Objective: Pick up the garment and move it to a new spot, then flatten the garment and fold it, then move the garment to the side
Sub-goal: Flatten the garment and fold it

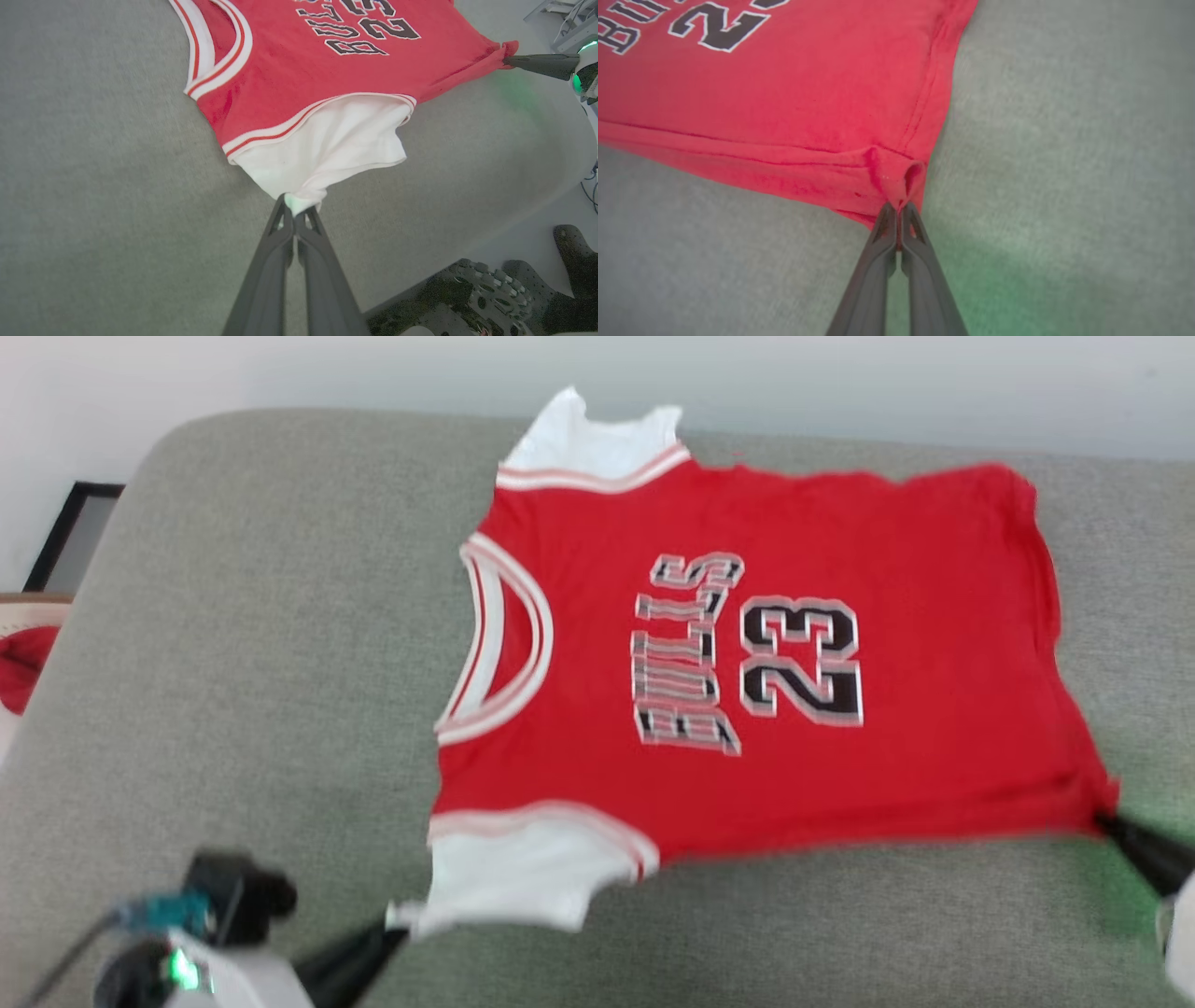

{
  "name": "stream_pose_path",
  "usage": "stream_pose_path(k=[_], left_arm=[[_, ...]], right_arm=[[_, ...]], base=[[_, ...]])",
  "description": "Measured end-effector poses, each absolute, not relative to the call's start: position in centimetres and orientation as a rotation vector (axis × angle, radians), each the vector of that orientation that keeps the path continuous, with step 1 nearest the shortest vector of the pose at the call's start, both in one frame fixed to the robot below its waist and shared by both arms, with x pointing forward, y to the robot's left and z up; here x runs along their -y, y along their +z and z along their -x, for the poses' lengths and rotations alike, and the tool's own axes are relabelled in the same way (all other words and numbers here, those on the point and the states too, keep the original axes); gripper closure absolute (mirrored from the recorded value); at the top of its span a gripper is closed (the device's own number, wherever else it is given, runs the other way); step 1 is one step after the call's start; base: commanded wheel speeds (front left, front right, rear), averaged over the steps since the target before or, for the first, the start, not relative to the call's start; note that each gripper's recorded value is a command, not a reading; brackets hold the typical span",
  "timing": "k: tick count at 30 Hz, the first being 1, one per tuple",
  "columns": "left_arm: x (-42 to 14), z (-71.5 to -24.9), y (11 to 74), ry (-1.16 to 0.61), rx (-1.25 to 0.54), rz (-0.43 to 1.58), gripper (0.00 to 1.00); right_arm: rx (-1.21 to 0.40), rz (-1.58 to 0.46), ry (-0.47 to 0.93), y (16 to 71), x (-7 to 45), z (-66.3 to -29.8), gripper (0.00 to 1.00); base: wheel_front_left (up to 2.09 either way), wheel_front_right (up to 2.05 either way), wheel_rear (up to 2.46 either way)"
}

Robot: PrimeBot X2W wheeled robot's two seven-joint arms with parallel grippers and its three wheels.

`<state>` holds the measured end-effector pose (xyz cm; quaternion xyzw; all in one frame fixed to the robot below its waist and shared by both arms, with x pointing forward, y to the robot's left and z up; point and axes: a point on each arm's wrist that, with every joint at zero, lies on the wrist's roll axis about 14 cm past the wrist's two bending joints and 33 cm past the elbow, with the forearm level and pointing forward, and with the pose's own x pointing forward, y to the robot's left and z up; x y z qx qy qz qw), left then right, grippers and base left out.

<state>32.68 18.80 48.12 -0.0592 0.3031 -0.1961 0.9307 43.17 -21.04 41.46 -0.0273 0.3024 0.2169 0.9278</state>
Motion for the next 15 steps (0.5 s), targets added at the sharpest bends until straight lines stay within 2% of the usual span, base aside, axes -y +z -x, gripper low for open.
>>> stream_pose_path(k=[7, 12, 15], left_arm=[[-18.4, -27.9, 44.9, -0.312, -0.781, 0.243, 1.0], [-18.1, -27.3, 44.8, -0.309, -0.802, 0.255, 1.0], [-18.5, -29.1, 46.1, -0.327, -0.742, 0.195, 1.0]], right_arm=[[-0.77, -0.024, 0.457, 39.0, 21.1, -37.3, 1.0], [-0.798, -0.049, 0.452, 39.1, 21.2, -36.2, 1.0], [-0.774, -0.066, 0.453, 39.9, 20.7, -36.5, 1.0]], base=[[0.0, 0.0, 0.0], [0.0, 0.0, 0.0], [0.0, 0.0, 0.0]])
